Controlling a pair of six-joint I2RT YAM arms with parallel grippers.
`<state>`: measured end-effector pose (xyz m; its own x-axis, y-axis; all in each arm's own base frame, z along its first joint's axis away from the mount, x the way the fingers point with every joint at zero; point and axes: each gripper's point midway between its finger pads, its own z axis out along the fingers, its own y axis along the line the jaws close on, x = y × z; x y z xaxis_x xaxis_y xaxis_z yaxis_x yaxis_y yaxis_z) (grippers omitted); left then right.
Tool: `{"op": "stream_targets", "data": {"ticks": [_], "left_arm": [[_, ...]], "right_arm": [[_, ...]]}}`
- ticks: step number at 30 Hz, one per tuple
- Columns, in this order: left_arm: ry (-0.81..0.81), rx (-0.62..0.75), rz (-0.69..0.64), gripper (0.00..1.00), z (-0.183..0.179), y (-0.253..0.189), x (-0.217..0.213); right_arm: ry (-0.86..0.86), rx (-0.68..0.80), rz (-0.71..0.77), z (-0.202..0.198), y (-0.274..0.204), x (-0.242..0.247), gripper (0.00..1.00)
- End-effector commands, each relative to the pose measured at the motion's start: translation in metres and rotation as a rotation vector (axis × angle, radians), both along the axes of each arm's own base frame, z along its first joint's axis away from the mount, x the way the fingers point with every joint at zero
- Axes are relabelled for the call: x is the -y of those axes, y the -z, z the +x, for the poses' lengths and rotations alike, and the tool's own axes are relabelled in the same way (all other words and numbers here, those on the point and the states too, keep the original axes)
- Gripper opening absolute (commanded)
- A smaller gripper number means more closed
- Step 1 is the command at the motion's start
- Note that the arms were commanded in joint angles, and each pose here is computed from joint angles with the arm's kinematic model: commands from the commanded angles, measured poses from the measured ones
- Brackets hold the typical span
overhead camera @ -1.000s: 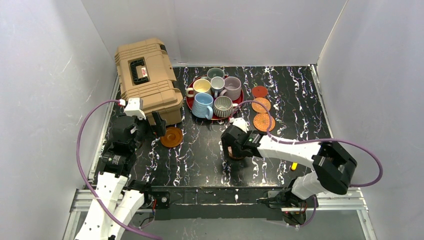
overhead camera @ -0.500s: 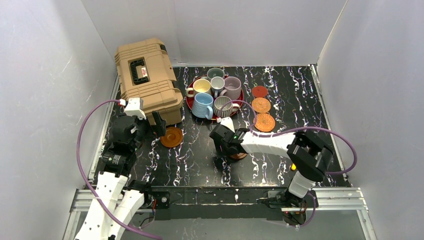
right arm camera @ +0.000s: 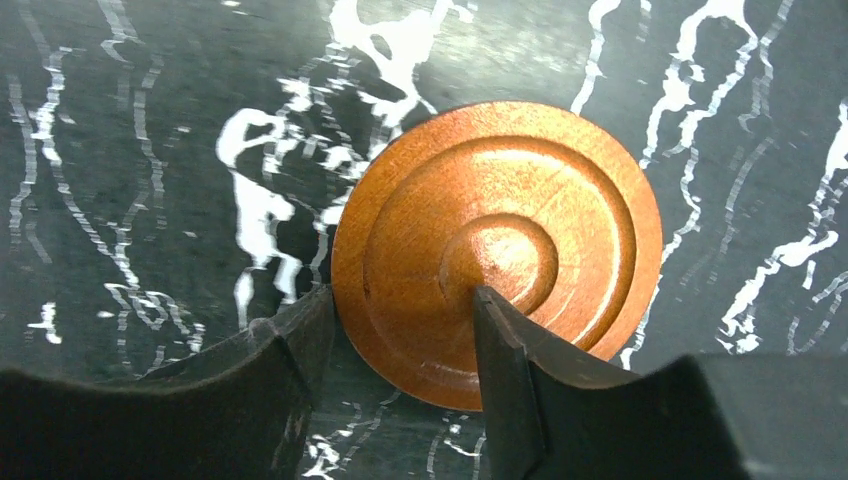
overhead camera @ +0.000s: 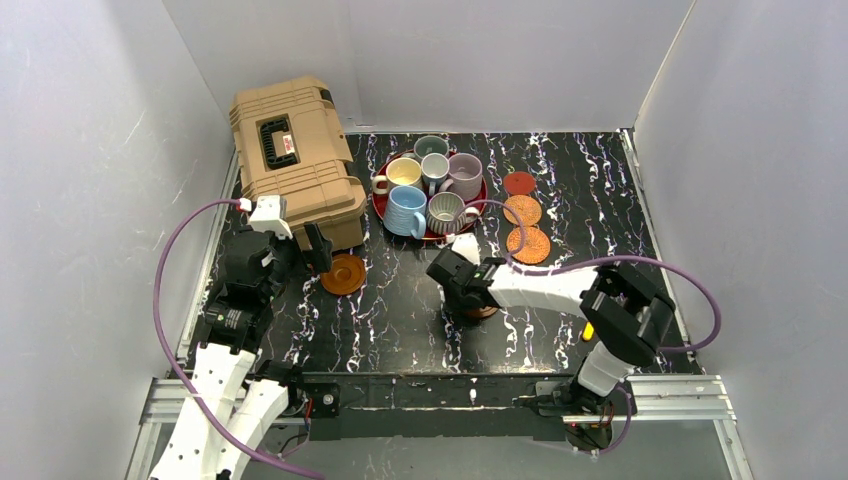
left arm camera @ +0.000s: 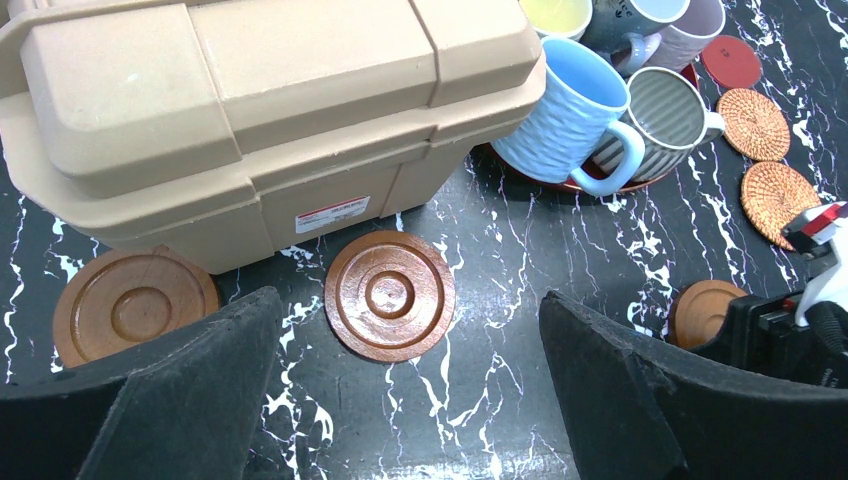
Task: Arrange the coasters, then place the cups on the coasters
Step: Move the coaster to the center of the board.
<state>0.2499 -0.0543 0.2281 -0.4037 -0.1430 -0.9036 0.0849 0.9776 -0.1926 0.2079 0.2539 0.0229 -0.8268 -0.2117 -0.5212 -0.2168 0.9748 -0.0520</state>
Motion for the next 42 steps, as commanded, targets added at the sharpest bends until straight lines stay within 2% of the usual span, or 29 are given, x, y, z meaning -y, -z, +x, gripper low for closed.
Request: {"op": "stream_targets", "data": {"ticks": [1,7,13,20,42], "left_arm": [[0.004,0.006,0.001,0.99,-0.001,-0.003,0.001],[0.004,0.004,0.001,0.99,-0.001,-0.003,0.001],[0.003,0.0,0.001,0.99,0.0,-0.002,0.001],[0.002,-0.003,0.002,0.99,0.0,-0.001,0.001],[0.0,-0.004,0.005,0.99,0.0,-0.001,0.0]], "right_arm": [[0.083,-0.01,-0.055,-0.006,0.001,0.042,0.59],[0.149,-0.014,-0.055,-0.004,-0.001,0.074,0.57],[0.198,-0.024,0.007,0.004,-0.005,0.09,0.57],[0.236,-0.018,-0.004,0.016,-0.004,0.108,0.56],[0.304,0.025,0.035,0.046,-0.002,0.122,0.55]]}}
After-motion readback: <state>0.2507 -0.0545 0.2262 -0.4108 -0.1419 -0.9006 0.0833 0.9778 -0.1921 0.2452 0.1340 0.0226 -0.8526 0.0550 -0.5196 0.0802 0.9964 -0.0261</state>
